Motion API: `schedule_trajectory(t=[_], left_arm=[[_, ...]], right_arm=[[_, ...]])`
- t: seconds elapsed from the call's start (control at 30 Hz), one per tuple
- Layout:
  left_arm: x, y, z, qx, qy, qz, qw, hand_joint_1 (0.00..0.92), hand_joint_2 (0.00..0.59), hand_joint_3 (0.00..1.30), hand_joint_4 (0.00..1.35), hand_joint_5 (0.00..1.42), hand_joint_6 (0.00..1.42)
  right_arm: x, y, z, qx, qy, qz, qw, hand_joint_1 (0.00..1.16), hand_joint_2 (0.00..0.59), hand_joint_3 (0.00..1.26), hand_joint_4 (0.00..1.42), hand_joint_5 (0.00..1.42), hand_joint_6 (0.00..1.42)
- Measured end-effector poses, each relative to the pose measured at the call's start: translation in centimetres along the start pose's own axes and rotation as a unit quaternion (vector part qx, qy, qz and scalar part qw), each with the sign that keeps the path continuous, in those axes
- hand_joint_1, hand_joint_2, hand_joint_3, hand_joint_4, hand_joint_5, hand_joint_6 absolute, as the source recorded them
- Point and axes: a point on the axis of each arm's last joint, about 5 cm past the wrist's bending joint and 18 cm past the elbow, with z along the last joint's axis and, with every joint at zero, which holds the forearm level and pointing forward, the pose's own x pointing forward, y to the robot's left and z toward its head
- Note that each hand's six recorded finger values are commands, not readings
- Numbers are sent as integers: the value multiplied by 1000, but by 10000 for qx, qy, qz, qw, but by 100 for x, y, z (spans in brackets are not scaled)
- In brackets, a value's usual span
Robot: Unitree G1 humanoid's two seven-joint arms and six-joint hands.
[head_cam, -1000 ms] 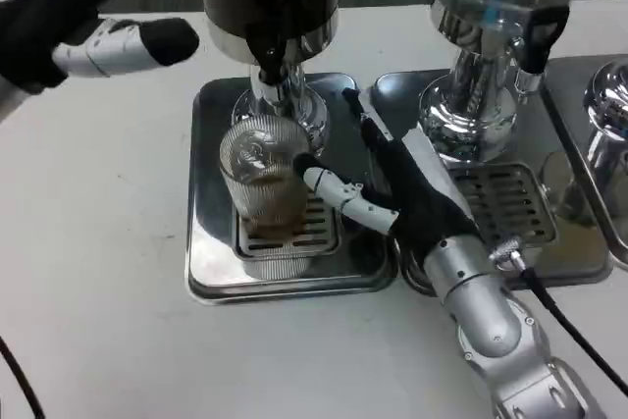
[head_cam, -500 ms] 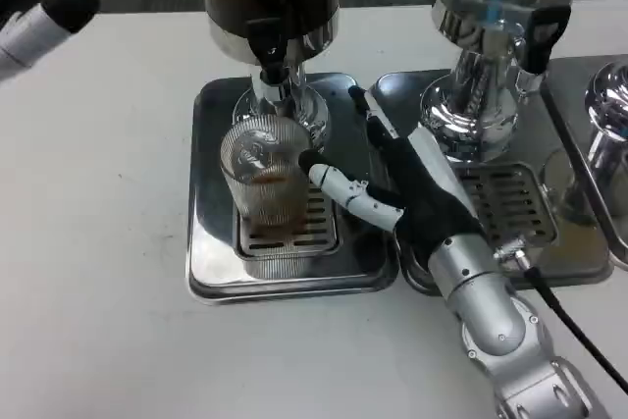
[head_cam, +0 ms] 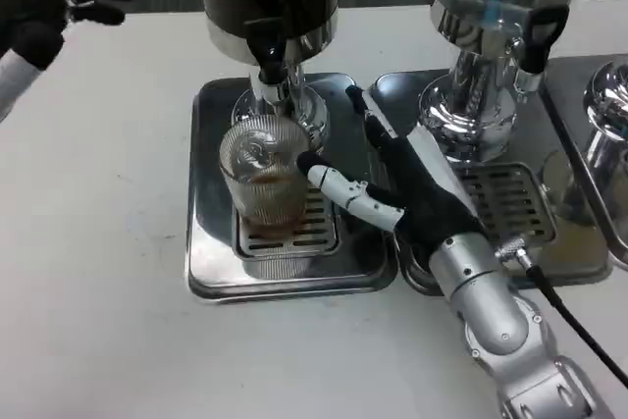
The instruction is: Grasp the cup under the faucet to collect the drink, then remove the cup.
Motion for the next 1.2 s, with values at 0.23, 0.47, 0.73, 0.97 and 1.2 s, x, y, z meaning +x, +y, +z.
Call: schedule_trajectory(t=[0.23,0.47,0.73,0.97,1.2], left_arm=[[-127,-43,-50,-108,284,75,9995,0,116,322,227,249,347],[-247,-94,-98,-207,553,134,9982,0,117,325,229,253,348],[-310,-130,-128,-230,787,98,9966,0,119,327,236,254,349],[-329,-141,-138,-251,866,95,9959,0,128,341,250,254,349],[-355,-153,-149,-276,945,98,9951,0,136,368,274,269,361]], right_arm=[[13,12,-3,-1,-52,72,10000,382,223,0,0,0,0],[40,31,7,4,-106,180,9998,372,220,0,0,0,0],[77,51,24,-27,-184,275,9994,367,218,0,0,0,0],[119,58,44,-99,-243,463,9986,361,208,0,0,0,0],[136,82,18,-168,-169,709,9972,357,199,0,0,0,0]])
